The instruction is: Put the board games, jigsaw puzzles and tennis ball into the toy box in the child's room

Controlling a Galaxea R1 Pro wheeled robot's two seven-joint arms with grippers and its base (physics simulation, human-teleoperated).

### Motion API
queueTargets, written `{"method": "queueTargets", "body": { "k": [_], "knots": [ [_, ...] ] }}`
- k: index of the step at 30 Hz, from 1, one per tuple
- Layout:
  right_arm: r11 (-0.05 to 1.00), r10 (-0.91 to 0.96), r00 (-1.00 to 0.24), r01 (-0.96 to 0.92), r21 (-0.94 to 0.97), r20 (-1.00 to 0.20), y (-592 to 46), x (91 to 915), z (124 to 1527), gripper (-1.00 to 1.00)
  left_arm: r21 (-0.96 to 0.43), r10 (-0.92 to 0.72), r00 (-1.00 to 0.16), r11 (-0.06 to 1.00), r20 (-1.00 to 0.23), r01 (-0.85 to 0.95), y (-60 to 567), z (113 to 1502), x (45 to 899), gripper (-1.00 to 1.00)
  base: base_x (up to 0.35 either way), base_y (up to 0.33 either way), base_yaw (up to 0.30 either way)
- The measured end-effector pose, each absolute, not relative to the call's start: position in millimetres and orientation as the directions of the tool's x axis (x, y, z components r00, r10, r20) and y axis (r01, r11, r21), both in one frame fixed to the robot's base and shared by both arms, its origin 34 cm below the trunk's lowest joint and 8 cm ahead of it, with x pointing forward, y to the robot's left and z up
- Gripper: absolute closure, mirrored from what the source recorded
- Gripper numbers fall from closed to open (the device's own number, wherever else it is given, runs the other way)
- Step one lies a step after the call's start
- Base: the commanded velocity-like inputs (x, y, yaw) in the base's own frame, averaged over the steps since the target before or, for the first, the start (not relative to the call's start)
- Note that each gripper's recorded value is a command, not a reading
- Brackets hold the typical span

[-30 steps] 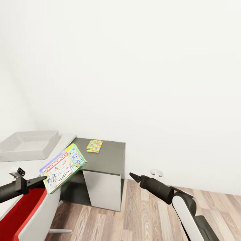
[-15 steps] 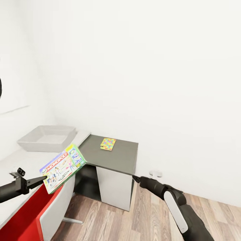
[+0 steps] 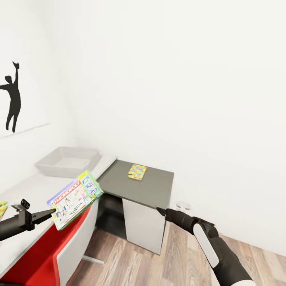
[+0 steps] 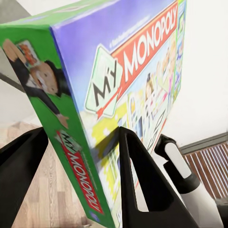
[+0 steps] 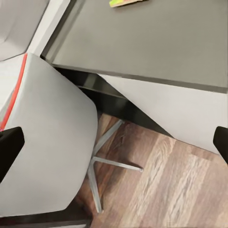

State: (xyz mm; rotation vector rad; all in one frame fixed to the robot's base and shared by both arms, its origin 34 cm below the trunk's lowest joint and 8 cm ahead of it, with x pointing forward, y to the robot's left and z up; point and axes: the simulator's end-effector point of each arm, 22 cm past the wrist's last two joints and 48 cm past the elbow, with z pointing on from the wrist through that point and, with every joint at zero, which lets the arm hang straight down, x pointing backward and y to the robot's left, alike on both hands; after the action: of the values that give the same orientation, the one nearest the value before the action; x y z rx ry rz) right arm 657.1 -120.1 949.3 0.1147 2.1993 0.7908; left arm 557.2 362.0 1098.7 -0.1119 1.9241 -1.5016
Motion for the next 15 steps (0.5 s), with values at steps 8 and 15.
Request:
{"method": "queueTargets", "body": {
  "k": [8, 15],
  "knots": [
    [0.791, 0.324, -0.692, -0.176, 0.586, -0.645, -113.1, 656.7, 952.0, -1.0, -0.884, -0.46, -0.762, 0.33, -0.457, 0.331, 362.3, 1098.5, 557.5, 1.0, 0.112, 0.0, 0.244],
    [0.788, 0.325, -0.687, -0.184, 0.588, -0.65, -109.7, 657.3, 956.2, -1.0, -0.884, -0.459, -0.762, 0.331, -0.457, 0.33, 362.3, 1098.2, 557.5, 1.0, 0.188, 0.0, 0.152]
  ]
}}
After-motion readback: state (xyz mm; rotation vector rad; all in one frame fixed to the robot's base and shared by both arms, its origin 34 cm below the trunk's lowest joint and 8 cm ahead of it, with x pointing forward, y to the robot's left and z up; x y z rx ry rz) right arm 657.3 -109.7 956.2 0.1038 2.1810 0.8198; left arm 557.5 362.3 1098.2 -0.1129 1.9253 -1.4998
